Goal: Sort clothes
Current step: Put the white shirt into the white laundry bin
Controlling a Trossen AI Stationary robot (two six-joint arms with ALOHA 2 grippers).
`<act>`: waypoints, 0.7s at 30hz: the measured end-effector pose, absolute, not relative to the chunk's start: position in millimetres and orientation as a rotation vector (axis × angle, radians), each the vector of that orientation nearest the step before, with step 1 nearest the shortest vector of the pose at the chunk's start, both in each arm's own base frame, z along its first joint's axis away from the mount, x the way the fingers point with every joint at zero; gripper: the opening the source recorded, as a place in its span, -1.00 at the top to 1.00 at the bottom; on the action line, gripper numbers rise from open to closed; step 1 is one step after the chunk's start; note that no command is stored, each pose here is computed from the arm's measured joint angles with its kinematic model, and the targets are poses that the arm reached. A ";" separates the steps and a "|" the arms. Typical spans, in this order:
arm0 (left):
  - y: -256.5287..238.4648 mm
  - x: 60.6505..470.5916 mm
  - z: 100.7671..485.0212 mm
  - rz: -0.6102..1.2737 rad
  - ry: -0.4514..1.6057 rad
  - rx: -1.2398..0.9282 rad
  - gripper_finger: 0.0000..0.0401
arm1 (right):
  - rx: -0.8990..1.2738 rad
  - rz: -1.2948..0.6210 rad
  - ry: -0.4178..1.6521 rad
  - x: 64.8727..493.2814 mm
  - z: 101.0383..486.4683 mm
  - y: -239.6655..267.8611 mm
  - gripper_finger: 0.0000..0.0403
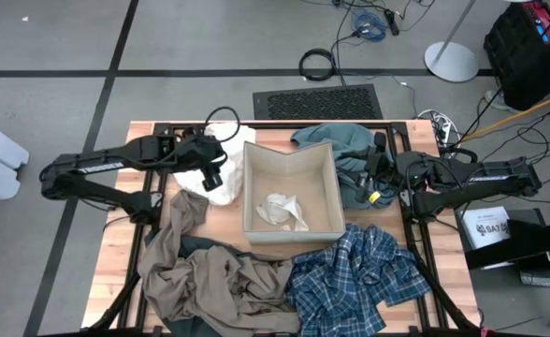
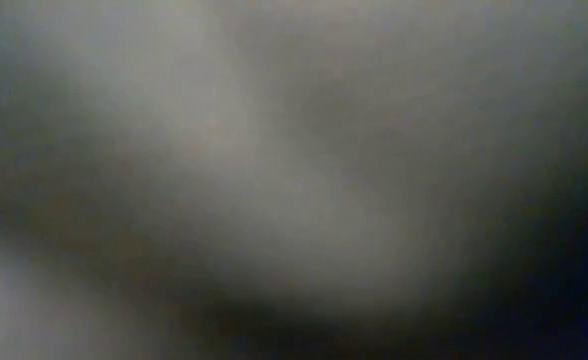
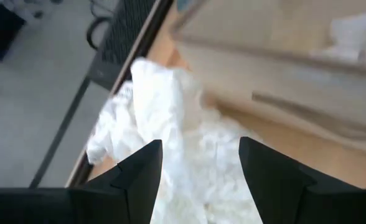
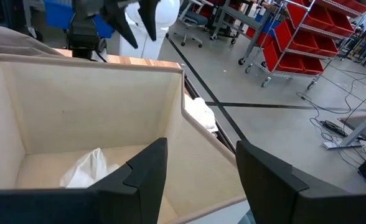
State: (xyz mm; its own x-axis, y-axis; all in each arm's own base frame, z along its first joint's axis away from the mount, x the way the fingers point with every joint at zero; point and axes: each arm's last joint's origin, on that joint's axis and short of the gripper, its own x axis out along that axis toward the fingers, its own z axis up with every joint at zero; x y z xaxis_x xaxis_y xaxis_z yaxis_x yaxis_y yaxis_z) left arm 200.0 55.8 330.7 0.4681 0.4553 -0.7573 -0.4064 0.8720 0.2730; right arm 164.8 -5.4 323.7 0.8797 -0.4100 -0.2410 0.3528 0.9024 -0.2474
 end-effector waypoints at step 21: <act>80.7 202.2 242.0 0.344 0.969 -0.063 -0.12 | -0.192 -0.401 0.293 165.0 323.6 -5.4 0.10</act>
